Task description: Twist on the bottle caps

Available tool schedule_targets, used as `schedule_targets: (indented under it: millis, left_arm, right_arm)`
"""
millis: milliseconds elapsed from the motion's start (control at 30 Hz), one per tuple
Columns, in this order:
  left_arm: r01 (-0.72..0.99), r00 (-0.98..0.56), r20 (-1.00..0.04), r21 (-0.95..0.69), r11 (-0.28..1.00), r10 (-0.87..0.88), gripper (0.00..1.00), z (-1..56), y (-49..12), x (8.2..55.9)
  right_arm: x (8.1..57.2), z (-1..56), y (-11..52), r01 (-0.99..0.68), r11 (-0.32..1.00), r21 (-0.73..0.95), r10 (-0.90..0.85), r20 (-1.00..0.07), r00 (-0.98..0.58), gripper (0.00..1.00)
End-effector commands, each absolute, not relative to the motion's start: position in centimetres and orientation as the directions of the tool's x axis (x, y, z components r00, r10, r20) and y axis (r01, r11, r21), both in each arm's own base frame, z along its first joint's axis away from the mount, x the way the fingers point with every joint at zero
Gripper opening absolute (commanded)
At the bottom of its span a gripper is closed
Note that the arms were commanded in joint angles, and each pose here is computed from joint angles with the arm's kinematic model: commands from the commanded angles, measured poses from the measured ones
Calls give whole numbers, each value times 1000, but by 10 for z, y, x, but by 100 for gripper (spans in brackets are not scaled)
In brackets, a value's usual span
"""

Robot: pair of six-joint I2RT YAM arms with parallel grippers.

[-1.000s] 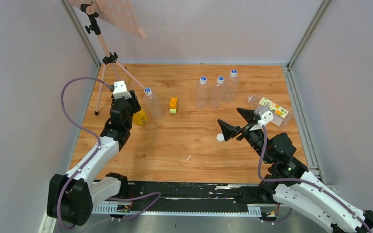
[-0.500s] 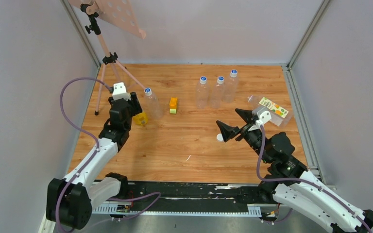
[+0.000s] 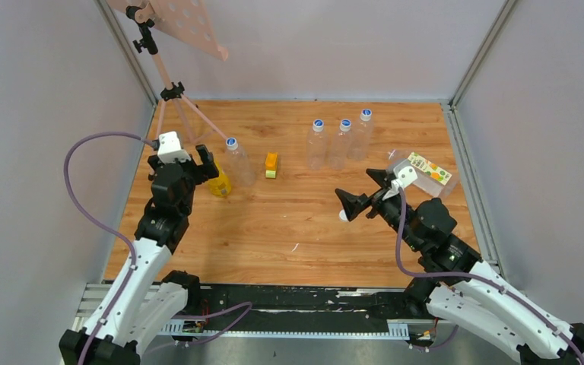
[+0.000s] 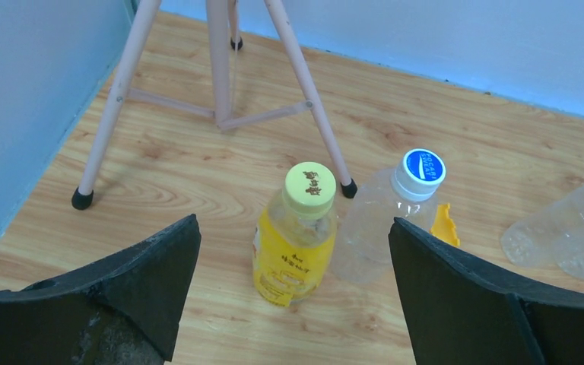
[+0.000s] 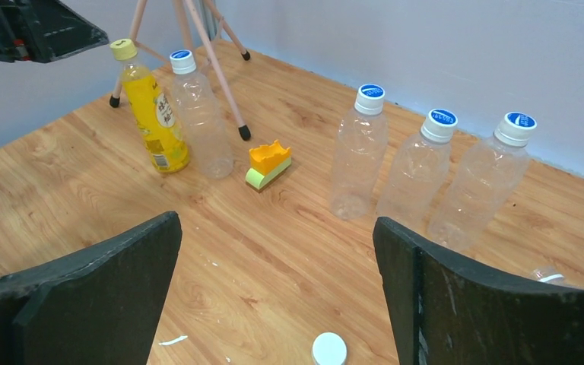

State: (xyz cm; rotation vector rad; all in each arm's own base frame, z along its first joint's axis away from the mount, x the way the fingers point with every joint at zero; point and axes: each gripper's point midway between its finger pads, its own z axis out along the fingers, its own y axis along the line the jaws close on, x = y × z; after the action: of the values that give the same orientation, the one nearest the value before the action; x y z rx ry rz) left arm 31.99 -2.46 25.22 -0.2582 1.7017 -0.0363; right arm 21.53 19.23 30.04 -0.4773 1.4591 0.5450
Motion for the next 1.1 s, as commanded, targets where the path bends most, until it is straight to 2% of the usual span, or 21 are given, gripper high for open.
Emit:
schedule_targets:
  millis: [0, 200, 333, 500, 600, 833, 1067]
  left_arm:
    - [-122, -95, -980, -164, 979, -176, 100, 281, -22, 303]
    - [-50, -69, -992, -106, 993, -109, 100, 291, -23, 278]
    - [124, -28, -999, -33, 992, -30, 100, 292, -46, 260]
    - [208, 26, -1000, 8, 978, 3, 100, 288, -58, 245]
    - [254, 62, -998, 36, 966, 21, 100, 290, -66, 236]
    - [290, 110, -994, 40, 956, 9, 100, 297, -70, 221]
    - [309, 144, -990, 40, 950, -6, 100, 303, -72, 212]
  right_arm:
    - [226, 325, 182, -545, 838, 13, 36, -999, 33, 100]
    - [279, 301, 148, -298, 954, -23, -80, -980, -181, 100]
    - [324, 287, 107, -118, 989, 91, 47, -940, -338, 100]
    - [381, 278, 45, 87, 962, 258, 271, -878, -396, 100]
    - [414, 260, -2, 193, 934, 299, 355, -834, -422, 100]
    - [461, 213, -72, 225, 931, 288, 365, -758, -541, 100]
    - [450, 152, -85, 202, 917, 345, 383, -614, -690, 99]
